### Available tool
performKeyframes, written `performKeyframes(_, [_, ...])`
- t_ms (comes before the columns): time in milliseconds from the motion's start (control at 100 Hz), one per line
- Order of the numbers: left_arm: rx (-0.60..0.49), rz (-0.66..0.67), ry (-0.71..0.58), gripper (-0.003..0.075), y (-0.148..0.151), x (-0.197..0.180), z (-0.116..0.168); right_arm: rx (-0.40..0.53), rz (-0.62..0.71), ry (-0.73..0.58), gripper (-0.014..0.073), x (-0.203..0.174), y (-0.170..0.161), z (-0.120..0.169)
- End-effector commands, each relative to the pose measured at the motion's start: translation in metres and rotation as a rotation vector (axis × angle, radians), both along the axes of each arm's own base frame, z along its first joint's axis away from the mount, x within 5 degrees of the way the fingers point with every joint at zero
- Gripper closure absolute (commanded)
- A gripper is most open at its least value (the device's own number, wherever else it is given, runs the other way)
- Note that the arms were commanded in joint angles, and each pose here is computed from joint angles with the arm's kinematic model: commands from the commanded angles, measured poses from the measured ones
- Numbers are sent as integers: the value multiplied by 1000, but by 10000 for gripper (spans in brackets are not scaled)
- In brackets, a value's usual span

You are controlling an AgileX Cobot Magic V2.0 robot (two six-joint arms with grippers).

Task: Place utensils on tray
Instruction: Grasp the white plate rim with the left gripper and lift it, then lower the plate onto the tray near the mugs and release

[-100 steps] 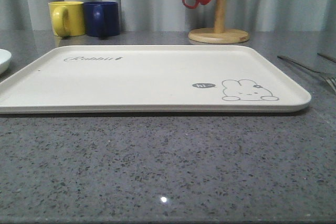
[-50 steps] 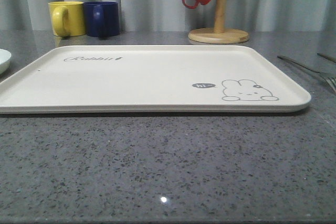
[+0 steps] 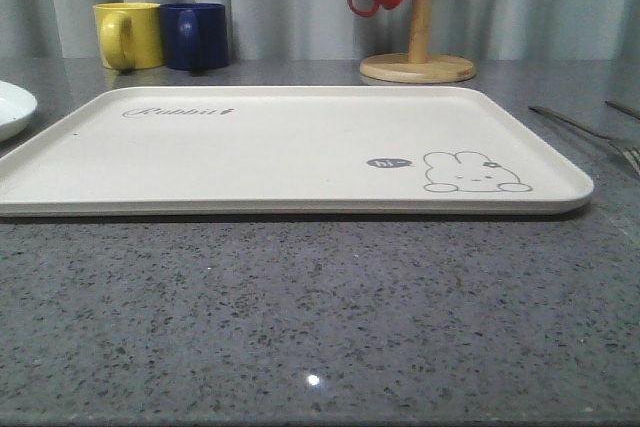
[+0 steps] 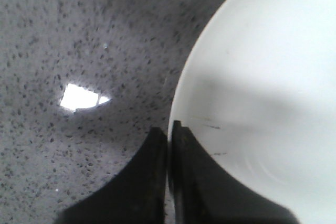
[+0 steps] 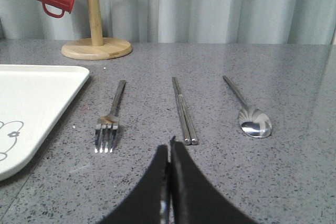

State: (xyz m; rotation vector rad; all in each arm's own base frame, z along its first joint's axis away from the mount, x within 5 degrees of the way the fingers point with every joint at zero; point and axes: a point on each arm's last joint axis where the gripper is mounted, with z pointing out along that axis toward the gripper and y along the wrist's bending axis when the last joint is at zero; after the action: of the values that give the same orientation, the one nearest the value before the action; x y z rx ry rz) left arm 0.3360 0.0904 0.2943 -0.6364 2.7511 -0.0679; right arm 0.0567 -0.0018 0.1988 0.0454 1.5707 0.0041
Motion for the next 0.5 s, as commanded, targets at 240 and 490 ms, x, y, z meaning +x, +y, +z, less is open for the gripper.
performKeyframes(240, [-112, -194, -340, 739, -50, -12, 84, -12, 3, -95, 656, -2, 1, 7])
performKeyframes(490, [-160, -449, -274, 739, -125, -2, 68, -12, 3, -95, 656, -2, 1, 7])
